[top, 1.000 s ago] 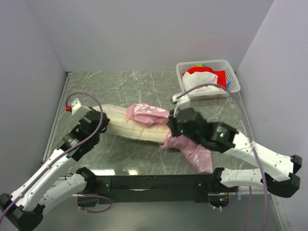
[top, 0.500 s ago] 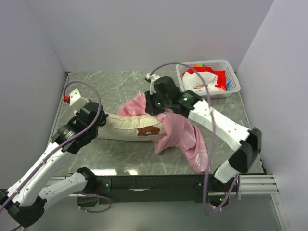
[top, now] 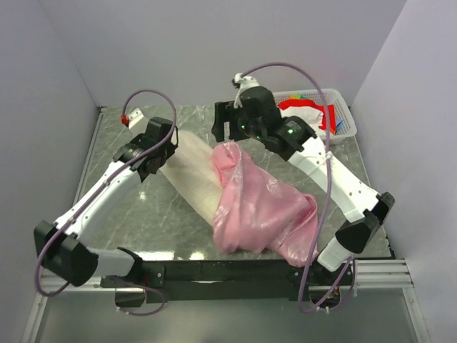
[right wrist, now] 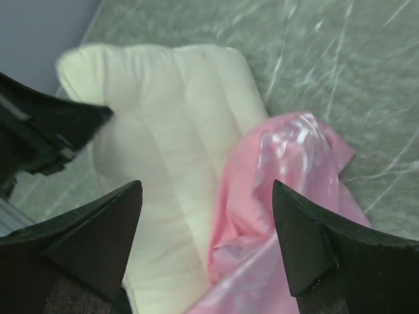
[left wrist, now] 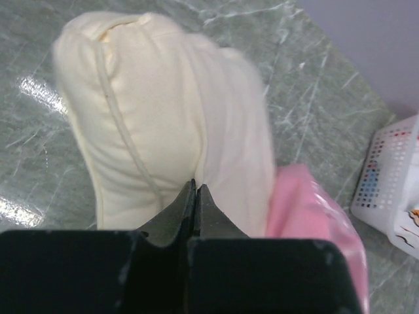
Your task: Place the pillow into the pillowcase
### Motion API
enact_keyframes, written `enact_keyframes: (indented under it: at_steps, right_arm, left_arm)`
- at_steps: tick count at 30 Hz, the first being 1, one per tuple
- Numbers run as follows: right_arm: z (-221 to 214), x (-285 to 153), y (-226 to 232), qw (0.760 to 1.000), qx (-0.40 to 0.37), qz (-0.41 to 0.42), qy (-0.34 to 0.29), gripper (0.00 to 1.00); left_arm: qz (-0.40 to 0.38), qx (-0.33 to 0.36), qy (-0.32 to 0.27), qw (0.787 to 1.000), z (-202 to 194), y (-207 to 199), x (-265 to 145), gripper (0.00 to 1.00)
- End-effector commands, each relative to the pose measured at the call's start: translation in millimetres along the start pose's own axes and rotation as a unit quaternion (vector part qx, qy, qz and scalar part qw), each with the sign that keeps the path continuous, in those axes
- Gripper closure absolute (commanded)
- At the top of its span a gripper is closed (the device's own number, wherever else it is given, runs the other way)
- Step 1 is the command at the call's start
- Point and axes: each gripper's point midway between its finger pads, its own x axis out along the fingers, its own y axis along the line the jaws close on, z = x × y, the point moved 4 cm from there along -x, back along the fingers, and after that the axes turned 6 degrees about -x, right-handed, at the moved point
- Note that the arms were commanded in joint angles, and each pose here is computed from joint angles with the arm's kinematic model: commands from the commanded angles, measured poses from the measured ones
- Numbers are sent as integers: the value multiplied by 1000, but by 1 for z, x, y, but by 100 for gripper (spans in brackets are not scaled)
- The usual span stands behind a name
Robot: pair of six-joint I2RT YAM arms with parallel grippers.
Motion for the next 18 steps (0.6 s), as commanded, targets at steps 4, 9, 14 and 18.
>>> enact_keyframes:
  at_steps: [4,9,14,18]
  right_arm:
    - [-34,-67,9,999,5,-8,-32,5]
    - [-155,-57,36,996,-68,-43,30,2]
    - [-226,-55,82,989,-129,-70,31,0]
    - [-243,-58,93,976,-181,-123,19,0]
  left_arm:
    - [-47,-25,34,998,11,-34,4,99]
    - [-38,-29,47,998,-5,-9,13,99]
    - [-21,-36,60,997,-19,16,17,99]
    - [-23,-37,60,997,-20,21,12,99]
